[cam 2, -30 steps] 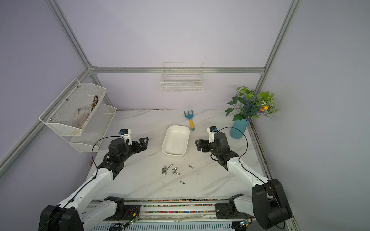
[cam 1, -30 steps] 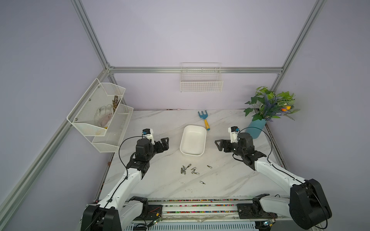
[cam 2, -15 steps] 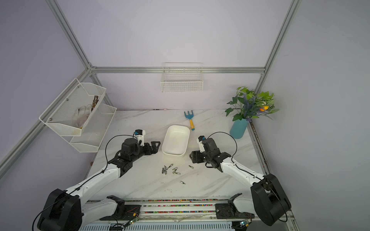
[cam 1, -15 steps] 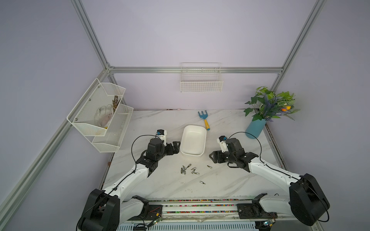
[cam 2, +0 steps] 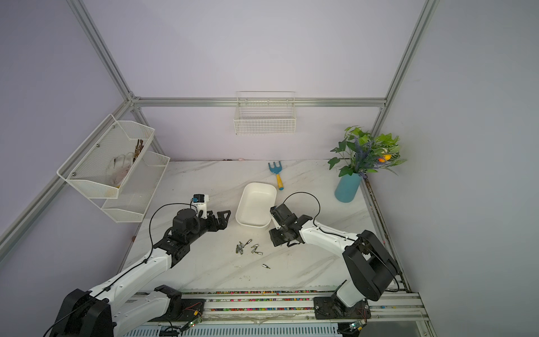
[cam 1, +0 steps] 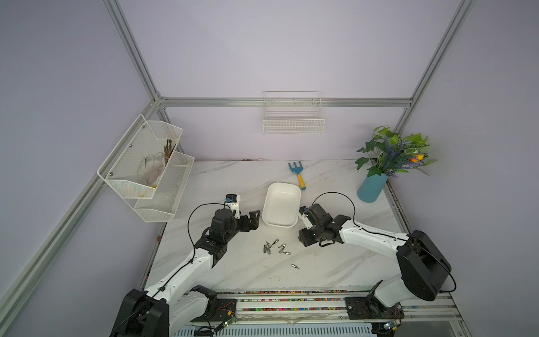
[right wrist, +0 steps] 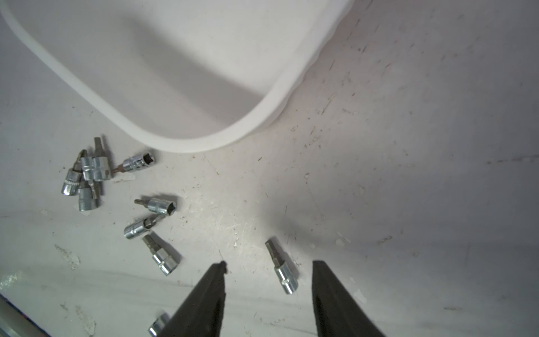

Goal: Put the bit on the desktop into the storage box
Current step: Pick up the screwdriver bit from the center of the board.

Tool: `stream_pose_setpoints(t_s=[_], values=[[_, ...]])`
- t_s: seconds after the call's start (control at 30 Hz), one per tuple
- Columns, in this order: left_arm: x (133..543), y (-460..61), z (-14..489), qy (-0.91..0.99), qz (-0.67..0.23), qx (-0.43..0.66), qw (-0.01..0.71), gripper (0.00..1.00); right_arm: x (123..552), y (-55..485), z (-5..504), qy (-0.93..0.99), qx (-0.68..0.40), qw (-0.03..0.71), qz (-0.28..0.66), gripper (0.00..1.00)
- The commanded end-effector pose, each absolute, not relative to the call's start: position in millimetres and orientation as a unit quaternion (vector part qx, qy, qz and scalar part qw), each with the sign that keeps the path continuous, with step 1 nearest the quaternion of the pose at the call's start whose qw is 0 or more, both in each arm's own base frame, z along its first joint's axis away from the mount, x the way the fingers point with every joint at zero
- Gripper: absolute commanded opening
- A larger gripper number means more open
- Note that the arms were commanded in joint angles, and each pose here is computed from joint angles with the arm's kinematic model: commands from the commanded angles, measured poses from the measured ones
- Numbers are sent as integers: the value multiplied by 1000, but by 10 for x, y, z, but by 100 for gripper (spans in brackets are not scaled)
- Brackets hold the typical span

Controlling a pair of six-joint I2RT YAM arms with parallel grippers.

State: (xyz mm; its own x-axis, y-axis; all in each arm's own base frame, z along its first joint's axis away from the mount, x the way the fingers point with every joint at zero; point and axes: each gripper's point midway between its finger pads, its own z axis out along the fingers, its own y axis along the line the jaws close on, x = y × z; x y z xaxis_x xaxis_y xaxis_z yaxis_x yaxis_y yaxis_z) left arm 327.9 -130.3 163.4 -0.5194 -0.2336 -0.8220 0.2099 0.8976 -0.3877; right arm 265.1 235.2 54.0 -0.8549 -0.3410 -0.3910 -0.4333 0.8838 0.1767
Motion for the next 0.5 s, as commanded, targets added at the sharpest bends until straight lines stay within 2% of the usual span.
stream_pose_setpoints(t_s=[0.0, 0.13, 0.47], values=[[3327, -1305, 1769, 828, -221, 3, 515, 100, 2546, 2268, 364, 961, -224, 136, 90, 46], [3322, -1282, 1760, 828, -215, 2, 517, 100, 2526, 2270, 261, 963, -233, 117, 74, 40], [3331, -1254, 1739, 830, -208, -2, 518, 100, 2507, 2189, 305, 965, -231, 113, 51, 34]])
